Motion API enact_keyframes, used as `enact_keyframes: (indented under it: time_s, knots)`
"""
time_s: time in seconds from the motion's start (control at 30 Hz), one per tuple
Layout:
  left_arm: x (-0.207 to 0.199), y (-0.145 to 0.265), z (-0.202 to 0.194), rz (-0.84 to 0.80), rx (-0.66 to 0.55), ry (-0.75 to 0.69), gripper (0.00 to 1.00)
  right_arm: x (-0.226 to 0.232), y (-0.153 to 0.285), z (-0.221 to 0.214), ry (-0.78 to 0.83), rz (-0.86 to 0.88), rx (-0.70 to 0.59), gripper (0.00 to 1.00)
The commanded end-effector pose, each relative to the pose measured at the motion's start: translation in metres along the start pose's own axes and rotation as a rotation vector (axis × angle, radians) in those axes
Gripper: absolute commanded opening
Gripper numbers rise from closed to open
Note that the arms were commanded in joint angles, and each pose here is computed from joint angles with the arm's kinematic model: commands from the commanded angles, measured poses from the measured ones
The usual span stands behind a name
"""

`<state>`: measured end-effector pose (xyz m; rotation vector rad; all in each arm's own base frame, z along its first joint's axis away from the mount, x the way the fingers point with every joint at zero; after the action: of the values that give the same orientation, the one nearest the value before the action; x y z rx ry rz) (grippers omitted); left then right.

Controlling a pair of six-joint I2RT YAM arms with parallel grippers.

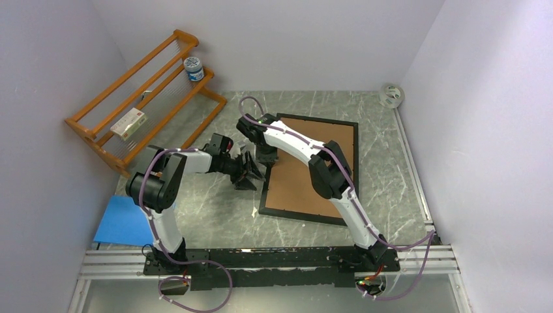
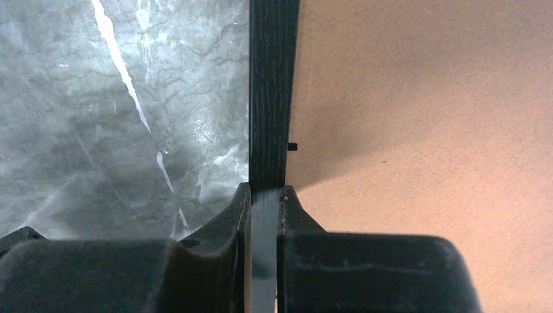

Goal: Put the photo into the frame
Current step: Turn over the photo frame at the center of the board.

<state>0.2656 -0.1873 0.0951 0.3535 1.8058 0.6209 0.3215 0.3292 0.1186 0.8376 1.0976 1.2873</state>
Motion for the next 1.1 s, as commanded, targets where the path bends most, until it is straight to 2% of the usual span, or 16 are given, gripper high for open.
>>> enact_keyframes:
  time_s: [0.0, 0.07, 0.23, 0.67, 0.83, 1.07]
  knots:
    - [-0.007, 0.002, 0.003, 0.017, -0.022, -0.039, 0.69, -0.015, -0.008, -0.007, -0.006, -0.107, 0.018, 0.03]
    - [-0.007, 0.001, 0.005, 0.012, -0.012, -0.045, 0.71, -0.016, 0.007, -0.002, -0.023, -0.077, -0.018, 0.00]
    - [-0.012, -0.004, 0.008, -0.026, 0.044, -0.071, 0.77, -0.018, 0.035, 0.004, -0.060, 0.001, -0.060, 0.00]
    - [-0.011, -0.025, 0.008, -0.095, 0.148, -0.066, 0.76, -0.022, 0.068, 0.009, -0.107, 0.116, -0.102, 0.00]
    - [-0.013, -0.034, 0.009, -0.176, 0.196, -0.067, 0.70, -0.021, 0.069, 0.009, -0.114, 0.140, -0.097, 0.00]
    - [-0.030, -0.032, 0.009, -0.397, 0.247, -0.086, 0.49, -0.026, 0.074, 0.011, -0.135, 0.193, -0.104, 0.00]
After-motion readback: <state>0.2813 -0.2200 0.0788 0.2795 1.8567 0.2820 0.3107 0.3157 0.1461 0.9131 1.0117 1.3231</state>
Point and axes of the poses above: each gripper's point midway between its finger pads, its own y axis back along the fingers, its own x axis along the line the jaws close on, z = x × y, the point moved 9 cm from there along y, back along the fingers, and after that the axes turned 10 degrees about y, right-handed, at the moved point
